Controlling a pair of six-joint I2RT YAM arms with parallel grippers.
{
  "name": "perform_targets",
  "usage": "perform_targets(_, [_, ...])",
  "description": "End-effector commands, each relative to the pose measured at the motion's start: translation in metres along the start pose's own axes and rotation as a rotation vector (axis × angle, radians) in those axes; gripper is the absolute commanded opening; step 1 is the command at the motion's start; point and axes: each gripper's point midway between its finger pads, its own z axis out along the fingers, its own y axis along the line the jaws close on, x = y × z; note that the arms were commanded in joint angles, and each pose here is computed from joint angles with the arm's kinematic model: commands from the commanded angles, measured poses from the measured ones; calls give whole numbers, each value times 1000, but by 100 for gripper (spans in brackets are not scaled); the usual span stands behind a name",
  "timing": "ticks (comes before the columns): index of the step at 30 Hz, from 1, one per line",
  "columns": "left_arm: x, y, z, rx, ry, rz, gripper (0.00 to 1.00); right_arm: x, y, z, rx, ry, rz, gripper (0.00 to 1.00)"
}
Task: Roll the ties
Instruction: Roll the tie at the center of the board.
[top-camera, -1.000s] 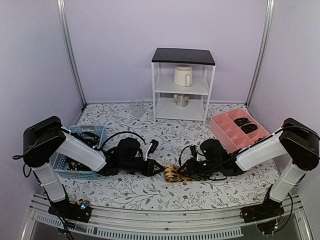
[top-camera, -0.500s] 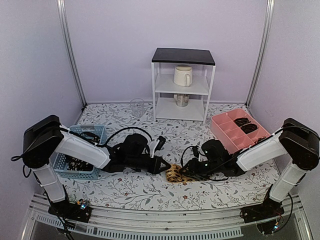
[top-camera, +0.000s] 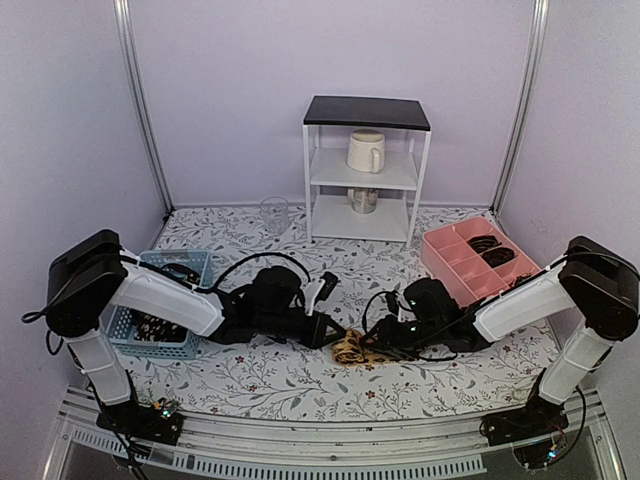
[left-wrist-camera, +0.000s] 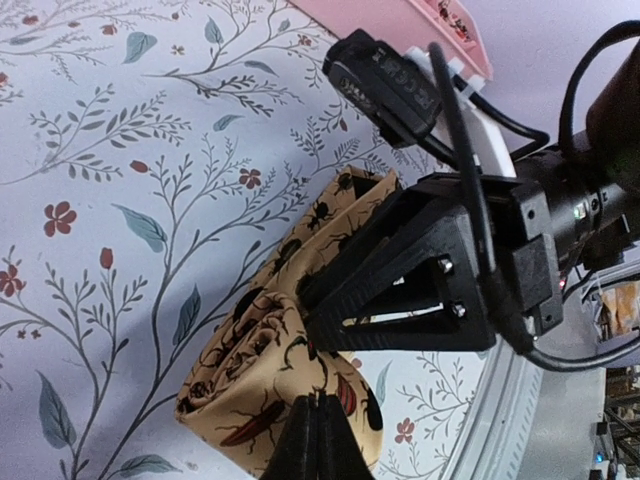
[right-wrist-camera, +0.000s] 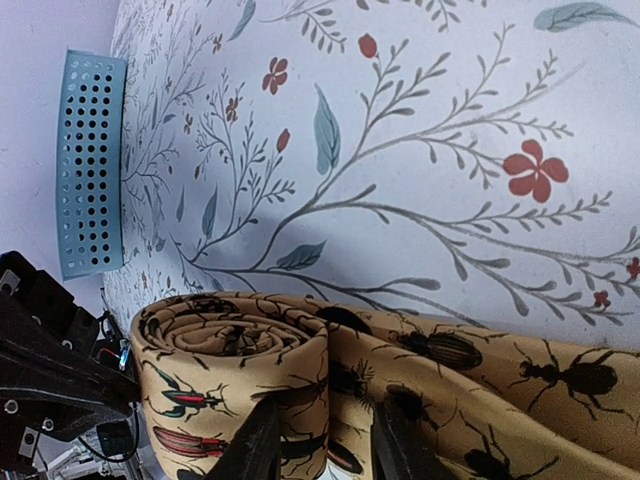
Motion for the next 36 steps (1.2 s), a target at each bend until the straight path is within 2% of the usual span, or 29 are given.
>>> perform_targets(1, [3,-1,3,-28,19,20,0,-6,3,-8,3,-25,-13,32])
perform_targets(6, [-13,-12,-7,-20,-16,26,1,-2,-1,-5,9,-10,-7,32])
perform_targets(12, [-7,-25,1,61,14,37,0,-5,3,-4,3,-10,-13,32])
perform_targets(22, [26,4,20,4,84,12,0,-12,17,-11,-7,-28,-32,33])
perform_targets(28, [30,11,18,-28,87,12,0,-15,36,-23,-42,-41,-37,38])
perform_targets(36, [30,15,17,-46,80,4,0,0,36,-7,-8,12,-45,44])
